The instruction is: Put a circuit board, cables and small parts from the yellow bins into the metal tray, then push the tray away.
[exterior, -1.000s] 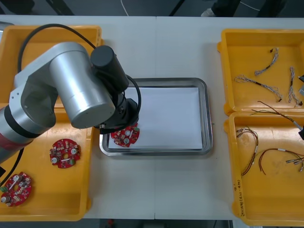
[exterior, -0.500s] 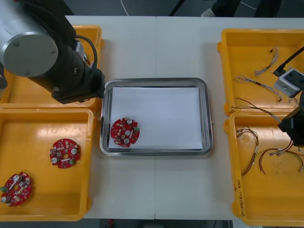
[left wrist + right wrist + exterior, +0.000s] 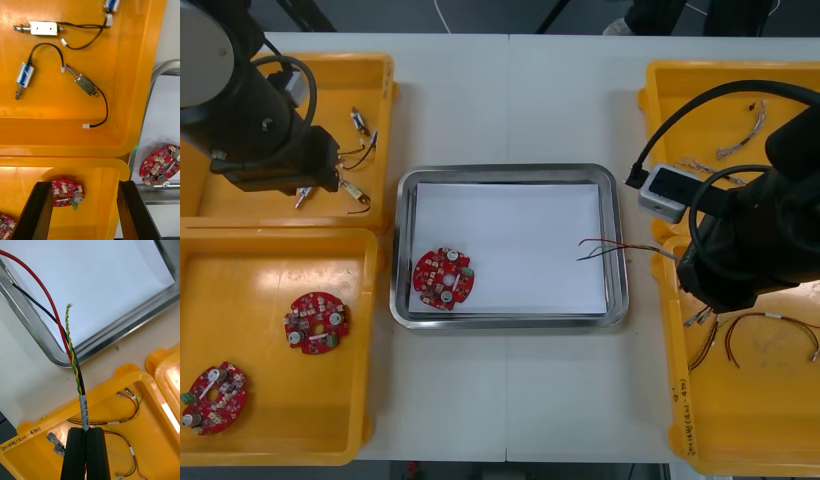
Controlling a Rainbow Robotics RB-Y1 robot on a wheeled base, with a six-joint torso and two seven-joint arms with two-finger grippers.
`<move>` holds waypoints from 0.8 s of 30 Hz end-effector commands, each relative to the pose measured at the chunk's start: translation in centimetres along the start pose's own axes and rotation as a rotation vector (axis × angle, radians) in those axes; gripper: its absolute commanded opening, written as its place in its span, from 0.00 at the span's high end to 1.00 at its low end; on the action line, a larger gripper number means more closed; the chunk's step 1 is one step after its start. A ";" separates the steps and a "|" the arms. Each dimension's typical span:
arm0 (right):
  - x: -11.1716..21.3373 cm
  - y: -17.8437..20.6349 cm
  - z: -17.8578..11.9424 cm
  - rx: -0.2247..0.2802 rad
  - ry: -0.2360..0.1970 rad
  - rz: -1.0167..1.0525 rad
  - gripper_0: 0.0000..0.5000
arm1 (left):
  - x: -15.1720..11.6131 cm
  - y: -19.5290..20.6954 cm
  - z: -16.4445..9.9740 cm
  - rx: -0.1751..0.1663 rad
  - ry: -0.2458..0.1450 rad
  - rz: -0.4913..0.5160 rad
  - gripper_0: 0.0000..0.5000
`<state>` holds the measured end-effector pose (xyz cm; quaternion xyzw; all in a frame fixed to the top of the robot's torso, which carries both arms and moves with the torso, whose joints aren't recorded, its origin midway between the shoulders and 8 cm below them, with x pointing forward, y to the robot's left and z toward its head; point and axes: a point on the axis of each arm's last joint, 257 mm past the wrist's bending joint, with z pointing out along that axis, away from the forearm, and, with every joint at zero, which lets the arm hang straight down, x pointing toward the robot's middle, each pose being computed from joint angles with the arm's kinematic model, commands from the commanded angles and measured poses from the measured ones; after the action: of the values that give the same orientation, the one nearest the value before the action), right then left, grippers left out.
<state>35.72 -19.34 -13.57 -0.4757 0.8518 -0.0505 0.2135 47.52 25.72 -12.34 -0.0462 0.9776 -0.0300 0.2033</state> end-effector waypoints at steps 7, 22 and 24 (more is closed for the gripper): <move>-7.2 2.4 1.4 -0.058 -0.074 -0.320 1.00 | -7.8 3.0 -3.7 -0.011 -0.098 0.186 0.00; -11.8 3.6 5.3 0.037 -0.091 -0.481 1.00 | -12.2 7.2 -1.5 -0.028 -0.142 0.316 0.00; -12.3 3.8 6.1 0.052 -0.092 -0.489 1.00 | -12.6 7.8 -1.1 -0.031 -0.145 0.331 0.00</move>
<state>40.66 -8.71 -16.57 -0.6447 0.7233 -0.0911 0.2300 56.07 32.91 -11.47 0.0445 0.9723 -0.0111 0.2291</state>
